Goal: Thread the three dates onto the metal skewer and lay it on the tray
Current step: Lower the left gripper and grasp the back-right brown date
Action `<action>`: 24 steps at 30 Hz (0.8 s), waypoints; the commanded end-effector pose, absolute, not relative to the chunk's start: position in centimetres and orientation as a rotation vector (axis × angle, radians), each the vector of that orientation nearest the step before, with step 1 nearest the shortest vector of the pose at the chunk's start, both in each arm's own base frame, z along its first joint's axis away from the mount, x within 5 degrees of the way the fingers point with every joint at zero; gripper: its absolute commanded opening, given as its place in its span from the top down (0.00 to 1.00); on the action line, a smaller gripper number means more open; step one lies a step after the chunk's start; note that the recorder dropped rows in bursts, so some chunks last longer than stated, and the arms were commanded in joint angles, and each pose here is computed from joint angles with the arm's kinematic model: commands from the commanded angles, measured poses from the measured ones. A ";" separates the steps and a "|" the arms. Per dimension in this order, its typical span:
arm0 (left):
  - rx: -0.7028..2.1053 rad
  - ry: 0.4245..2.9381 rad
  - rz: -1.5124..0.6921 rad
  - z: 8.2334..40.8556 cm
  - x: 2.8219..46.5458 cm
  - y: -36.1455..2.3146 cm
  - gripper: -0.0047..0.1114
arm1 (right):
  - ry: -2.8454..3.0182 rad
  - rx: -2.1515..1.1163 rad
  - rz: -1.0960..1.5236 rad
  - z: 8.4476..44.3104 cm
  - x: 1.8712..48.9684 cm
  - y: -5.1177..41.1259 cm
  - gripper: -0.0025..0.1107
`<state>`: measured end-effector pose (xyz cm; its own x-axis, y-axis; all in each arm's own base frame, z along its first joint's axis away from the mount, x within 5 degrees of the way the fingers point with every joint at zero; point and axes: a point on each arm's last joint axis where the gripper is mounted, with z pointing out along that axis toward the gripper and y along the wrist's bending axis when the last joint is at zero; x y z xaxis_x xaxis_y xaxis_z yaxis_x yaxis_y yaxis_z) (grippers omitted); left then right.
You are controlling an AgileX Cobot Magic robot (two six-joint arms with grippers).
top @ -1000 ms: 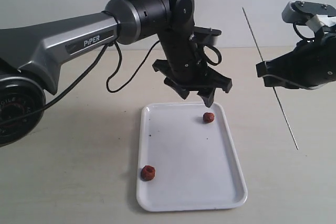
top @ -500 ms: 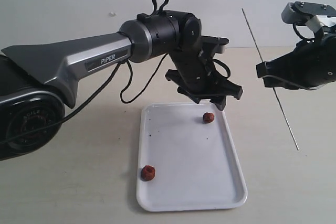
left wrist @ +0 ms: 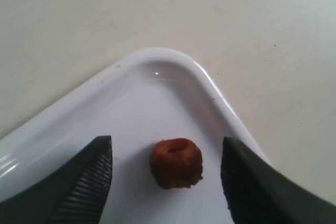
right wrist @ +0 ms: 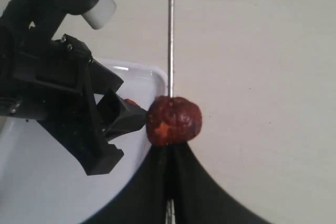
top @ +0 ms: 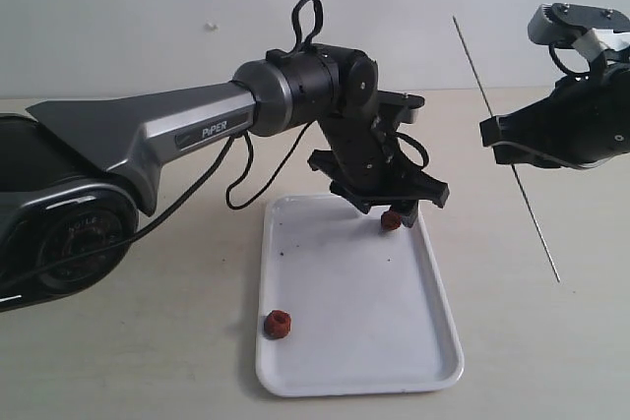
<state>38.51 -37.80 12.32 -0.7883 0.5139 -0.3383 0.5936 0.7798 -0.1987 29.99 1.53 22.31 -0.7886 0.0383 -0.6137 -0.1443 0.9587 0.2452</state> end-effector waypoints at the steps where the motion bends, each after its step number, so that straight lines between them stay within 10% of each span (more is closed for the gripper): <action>1: 0.860 2.715 -0.441 12.7 38.2 -38.1 0.45 | 2.441 -0.090 0.357 22.7 29.9 1.4 0.98; 24: 0.867 2.736 -0.436 12.6 38.0 -38.0 0.48 | 2.431 -0.076 0.351 22.7 30.0 1.3 0.98</action>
